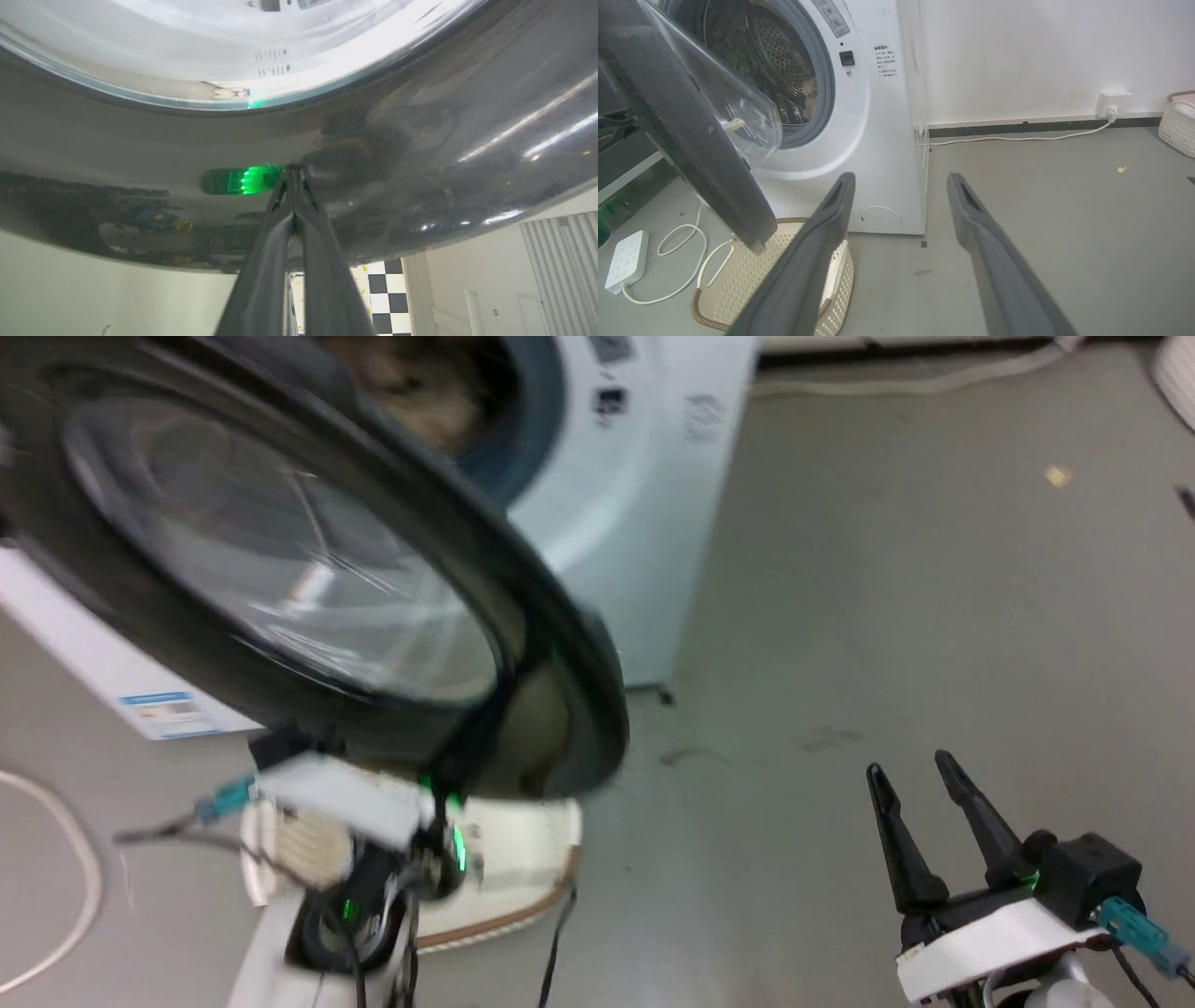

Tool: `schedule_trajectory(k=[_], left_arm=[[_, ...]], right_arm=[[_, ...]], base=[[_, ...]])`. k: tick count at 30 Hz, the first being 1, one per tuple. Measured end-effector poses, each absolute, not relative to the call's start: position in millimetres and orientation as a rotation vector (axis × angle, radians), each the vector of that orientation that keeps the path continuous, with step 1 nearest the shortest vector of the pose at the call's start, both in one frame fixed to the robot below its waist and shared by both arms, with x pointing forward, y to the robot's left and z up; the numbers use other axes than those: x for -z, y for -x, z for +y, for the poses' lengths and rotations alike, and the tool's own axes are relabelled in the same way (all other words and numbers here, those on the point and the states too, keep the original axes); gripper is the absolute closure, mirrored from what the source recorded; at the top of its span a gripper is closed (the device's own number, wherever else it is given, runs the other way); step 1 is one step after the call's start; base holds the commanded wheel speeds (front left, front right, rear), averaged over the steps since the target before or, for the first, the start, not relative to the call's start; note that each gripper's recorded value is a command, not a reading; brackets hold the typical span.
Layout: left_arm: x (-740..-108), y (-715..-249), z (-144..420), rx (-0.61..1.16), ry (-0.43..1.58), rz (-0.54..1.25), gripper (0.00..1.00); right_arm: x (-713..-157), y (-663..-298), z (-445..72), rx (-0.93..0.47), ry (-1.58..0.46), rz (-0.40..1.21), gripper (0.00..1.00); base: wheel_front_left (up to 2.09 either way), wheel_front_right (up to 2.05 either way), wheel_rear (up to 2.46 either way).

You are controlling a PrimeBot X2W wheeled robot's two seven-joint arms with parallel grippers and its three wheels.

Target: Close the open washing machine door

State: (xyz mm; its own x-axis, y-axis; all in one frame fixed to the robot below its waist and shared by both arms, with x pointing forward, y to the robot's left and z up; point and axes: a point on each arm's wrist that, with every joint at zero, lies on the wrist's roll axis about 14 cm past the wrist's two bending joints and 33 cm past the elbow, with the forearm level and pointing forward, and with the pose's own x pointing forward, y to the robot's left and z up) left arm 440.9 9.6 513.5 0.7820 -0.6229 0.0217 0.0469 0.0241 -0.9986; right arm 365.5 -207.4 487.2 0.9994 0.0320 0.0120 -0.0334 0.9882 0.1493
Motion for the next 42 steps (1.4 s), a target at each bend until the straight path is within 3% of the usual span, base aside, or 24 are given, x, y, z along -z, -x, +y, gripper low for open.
schedule_trajectory(k=[8,17,19,28,37,42], left_arm=[[-510.5,-522.7,-33.7,0.463,1.567,0.44,1.0],[-510.6,-527.9,-32.6,0.435,1.551,0.427,1.0],[-512.5,-524.5,-29.3,0.438,1.54,0.417,0.0],[-514.0,-450.6,47.0,0.397,1.229,0.237,0.0],[-509.6,-398.8,161.1,0.225,0.383,-0.003,0.0],[-544.7,-377.2,190.4,0.101,0.159,-0.157,0.0]], right_arm=[[-471.4,-355.3,-234.0,0.075,-0.151,0.043,0.0],[-477.4,-358.9,-234.8,0.074,-0.146,0.021,0.0],[-479.5,-360.1,-233.1,0.067,-0.143,0.014,0.0],[-496.1,-364.1,-205.6,-0.028,-0.155,-0.043,0.0],[-513.1,-366.0,-167.9,-0.157,-0.155,-0.091,0.0],[-519.9,-365.7,-147.8,-0.224,-0.155,-0.108,0.0]], base=[[0.0,0.0,0.0],[0.0,0.0,0.0],[0.0,0.0,0.0],[0.0,0.0,0.0],[0.0,0.0,0.0],[0.0,0.0,0.0]])
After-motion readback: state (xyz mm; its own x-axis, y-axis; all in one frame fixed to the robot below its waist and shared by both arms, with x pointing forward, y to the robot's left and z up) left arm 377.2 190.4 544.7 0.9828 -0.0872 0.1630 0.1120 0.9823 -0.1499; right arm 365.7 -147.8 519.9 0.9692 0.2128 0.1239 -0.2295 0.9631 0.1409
